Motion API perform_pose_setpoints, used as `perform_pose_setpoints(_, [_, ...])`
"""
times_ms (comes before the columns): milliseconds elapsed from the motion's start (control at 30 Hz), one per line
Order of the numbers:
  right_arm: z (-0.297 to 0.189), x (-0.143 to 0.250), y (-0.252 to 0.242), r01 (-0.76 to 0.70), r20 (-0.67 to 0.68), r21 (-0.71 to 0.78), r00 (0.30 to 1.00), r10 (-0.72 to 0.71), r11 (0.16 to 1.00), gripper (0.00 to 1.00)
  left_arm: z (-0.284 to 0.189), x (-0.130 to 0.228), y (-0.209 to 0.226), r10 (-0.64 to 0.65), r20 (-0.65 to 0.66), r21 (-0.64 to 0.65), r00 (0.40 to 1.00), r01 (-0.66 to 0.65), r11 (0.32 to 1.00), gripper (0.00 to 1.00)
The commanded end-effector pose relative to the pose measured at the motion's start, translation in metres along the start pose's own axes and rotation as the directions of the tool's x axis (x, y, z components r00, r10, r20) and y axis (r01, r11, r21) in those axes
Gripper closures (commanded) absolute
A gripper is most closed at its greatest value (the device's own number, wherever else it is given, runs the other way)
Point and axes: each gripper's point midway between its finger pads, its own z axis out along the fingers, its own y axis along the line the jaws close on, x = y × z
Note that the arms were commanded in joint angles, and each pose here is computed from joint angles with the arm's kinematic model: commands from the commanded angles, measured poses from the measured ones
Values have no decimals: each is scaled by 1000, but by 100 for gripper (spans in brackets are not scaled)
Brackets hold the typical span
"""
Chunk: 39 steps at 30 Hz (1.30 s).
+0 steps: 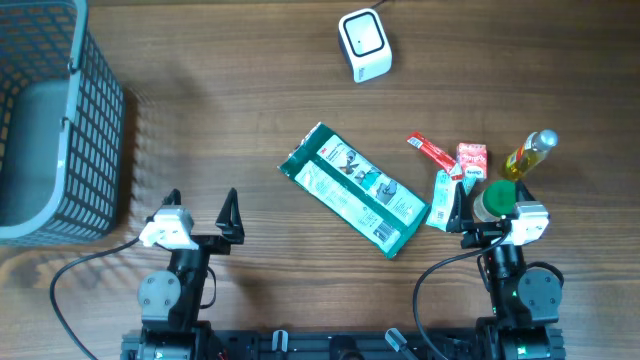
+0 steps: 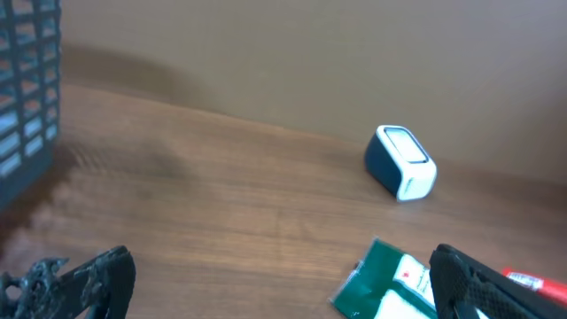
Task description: Scan the item barcode
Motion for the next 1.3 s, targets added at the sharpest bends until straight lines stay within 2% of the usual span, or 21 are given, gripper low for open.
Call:
perform_pose_setpoints(0, [-1, -2, -4, -17, 13, 22, 1000, 17, 1000, 0, -1, 1, 3, 189, -3, -12, 982, -189, 982, 0])
perform_pose_setpoints(67, [-1, -2, -4, -17, 13, 22, 1000, 17, 1000, 0, -1, 1, 3, 267, -4, -13, 964, -267, 964, 0])
perform_pose_setpoints(133, [-1, -2, -4, -17, 13, 22, 1000, 17, 1000, 1, -1, 1, 4, 290, -5, -18, 957, -290, 957, 0])
perform_pose_setpoints(1267, [-1, -2, -4, -17, 13, 22, 1000, 17, 1000, 0, -1, 0, 4, 286, -4, -17, 958, -286, 958, 0])
